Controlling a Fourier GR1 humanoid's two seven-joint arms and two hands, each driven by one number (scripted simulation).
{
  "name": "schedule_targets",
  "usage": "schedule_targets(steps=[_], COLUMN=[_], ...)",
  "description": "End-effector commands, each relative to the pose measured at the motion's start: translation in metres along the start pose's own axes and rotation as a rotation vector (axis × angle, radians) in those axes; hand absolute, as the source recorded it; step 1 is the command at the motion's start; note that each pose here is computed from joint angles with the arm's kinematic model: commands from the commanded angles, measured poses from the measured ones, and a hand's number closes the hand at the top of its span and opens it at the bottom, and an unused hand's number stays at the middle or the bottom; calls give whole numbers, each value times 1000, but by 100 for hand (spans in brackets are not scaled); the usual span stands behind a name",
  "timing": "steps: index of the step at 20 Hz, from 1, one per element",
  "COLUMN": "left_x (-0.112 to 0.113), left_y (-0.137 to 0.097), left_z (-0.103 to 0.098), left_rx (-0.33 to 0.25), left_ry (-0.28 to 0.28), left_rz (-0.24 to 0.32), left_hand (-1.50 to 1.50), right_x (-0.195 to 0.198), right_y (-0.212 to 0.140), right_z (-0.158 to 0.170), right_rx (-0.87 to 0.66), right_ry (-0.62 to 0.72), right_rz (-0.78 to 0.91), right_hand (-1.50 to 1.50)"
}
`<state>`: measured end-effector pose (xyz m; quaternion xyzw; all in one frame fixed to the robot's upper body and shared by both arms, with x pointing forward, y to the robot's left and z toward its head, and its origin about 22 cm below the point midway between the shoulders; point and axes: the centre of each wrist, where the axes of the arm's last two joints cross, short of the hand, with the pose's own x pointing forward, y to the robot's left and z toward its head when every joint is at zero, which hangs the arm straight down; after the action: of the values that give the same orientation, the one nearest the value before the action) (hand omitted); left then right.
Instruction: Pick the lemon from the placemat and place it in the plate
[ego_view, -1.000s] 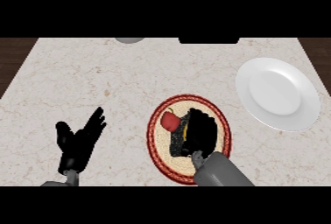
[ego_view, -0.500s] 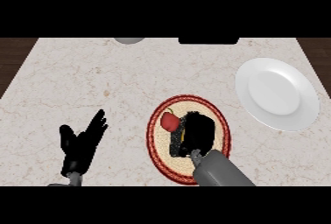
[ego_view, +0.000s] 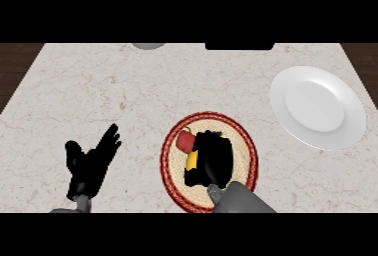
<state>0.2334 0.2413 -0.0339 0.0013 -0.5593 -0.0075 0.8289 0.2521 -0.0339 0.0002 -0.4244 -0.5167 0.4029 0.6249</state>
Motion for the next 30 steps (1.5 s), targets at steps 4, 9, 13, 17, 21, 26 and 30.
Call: schedule_targets(steps=[4,9,13,17,21,26,30], left_x=[-12,2,-3,3,-2,4,-1], left_y=[13,5,24,-2,3,17,-2], left_z=[6,-4,-6,1,1,4,-6], left_rx=[13,7,16,11,-6,1,-6], left_ry=[13,-5,5,3,13,1,-25], left_rz=[6,29,6,9,15,-10,1], left_hand=[0,0,0,0,0,0,0], right_x=[23,20,-20,-61,-102,-147,-198], right_y=[-36,-57,-61,-85,-80,-77,-110], right_z=[11,10,-5,-8,-34,-61,-97], right_rx=[-363,-489,-590,-671,-779,-845,-927], right_ry=[-102,-10,84,120,153,190,262], right_rz=[-189,-349,-418,-535,-564,-462,-472], right_hand=[150,150,150,150,150,150,150])
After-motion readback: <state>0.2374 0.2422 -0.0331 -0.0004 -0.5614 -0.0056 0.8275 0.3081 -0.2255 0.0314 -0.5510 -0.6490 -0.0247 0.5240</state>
